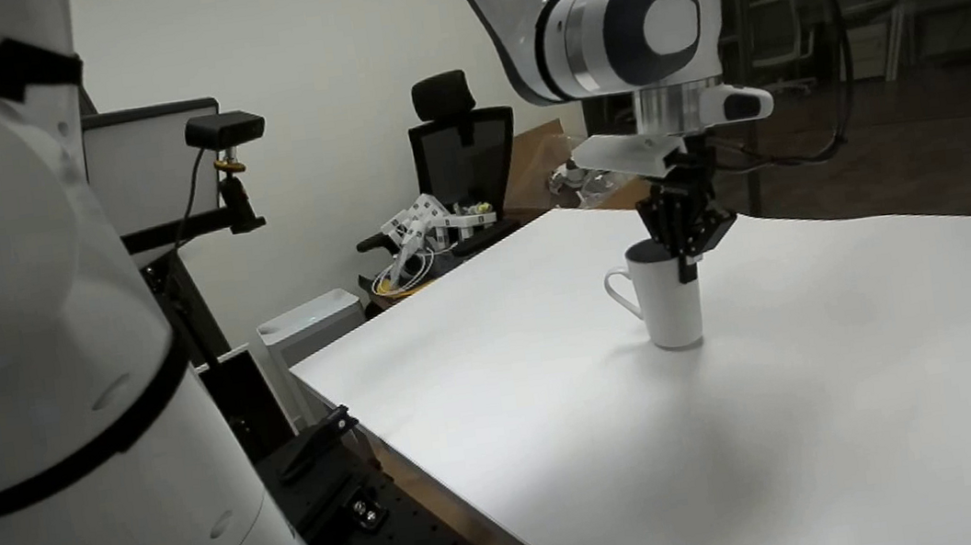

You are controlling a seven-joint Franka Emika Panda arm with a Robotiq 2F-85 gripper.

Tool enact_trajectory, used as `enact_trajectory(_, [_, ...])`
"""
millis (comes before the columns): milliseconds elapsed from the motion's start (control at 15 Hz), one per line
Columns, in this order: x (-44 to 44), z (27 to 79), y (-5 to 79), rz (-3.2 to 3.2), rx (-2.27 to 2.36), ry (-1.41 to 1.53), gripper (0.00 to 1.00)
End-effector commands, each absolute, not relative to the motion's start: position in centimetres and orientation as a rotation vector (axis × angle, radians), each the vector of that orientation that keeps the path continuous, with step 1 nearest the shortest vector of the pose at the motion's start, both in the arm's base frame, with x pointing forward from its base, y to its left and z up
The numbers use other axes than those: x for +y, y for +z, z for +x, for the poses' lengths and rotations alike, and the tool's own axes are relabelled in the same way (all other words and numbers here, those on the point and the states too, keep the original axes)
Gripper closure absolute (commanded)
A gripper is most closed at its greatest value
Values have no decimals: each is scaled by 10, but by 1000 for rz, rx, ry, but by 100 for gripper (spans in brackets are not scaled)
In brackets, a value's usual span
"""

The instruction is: Move the mug to the center of the table

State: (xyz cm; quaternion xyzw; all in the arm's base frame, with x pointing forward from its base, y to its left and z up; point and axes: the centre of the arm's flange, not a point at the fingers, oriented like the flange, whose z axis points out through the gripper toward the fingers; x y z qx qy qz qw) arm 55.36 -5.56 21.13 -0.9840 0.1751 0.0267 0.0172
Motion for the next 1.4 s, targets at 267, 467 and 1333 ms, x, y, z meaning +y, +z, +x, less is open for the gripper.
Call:
enact_trajectory(267, [-45, 543, 218, -2999, 523, 105, 98])
enact_trajectory(467, [-46, 544, 215, -2991, 543, 123, 98])
enact_trajectory(1333, [-50, 540, 217, -2990, 557, 121, 24])
